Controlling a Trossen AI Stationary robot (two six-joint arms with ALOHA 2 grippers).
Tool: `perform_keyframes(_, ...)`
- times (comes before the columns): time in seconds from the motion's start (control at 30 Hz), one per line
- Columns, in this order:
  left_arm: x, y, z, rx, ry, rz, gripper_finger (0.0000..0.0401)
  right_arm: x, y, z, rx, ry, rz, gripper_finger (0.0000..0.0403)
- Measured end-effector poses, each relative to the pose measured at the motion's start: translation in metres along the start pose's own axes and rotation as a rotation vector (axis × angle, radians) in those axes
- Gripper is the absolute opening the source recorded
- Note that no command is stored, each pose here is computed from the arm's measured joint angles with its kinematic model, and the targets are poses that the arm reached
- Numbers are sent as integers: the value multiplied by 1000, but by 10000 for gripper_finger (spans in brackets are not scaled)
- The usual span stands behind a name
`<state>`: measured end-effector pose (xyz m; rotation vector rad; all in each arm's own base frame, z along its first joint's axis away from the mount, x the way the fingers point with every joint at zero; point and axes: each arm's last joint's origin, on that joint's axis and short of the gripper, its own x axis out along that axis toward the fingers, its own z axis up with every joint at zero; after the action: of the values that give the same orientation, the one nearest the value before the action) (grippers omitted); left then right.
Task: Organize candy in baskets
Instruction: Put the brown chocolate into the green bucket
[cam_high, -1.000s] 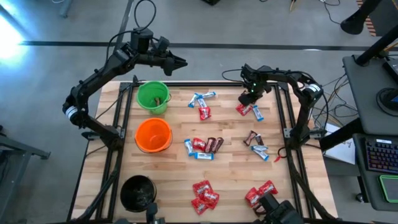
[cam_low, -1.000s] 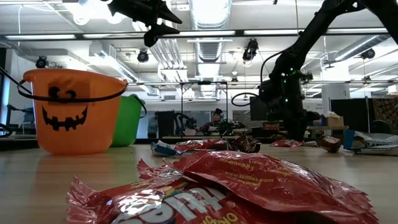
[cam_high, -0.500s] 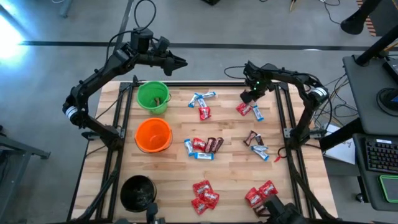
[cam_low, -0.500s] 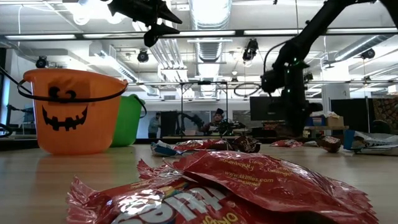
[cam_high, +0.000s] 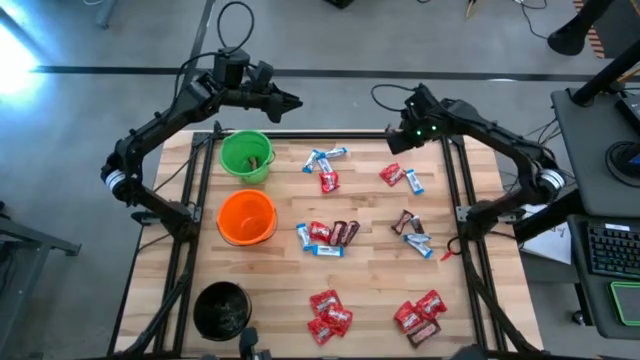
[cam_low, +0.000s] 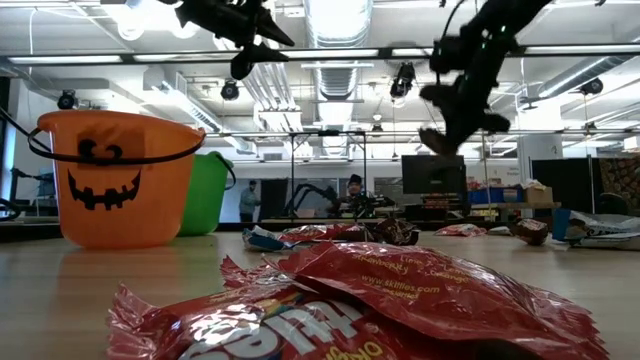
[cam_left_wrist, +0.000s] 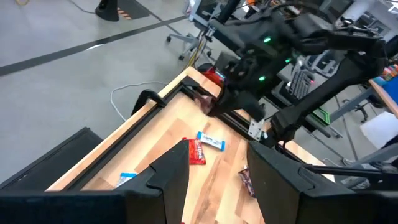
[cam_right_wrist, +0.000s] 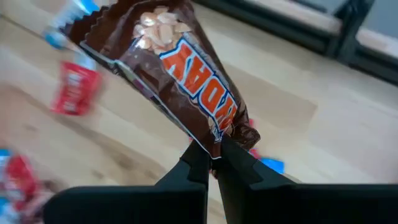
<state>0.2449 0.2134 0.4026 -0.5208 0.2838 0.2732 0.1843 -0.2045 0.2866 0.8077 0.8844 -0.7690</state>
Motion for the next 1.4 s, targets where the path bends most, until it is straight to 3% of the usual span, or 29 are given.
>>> perform_keyframes(0.43, 19, -35, -3, 69, -53, -116, 144, -49, 78, 17, -161, -222, 199, 8)
perform_keyframes(0.67, 48, -26, -15, 111, 3, -76, 144, -55, 105, 27, -263, -255, 235, 8)
perform_keyframes(0.97, 92, -8, -15, 92, -8, -165, 144, -48, 114, 33, -314, -264, 199, 8)
perform_keyframes(1.4, 122, -4, 15, 73, 32, -247, 144, -46, 111, 34, -357, -283, 116, 9)
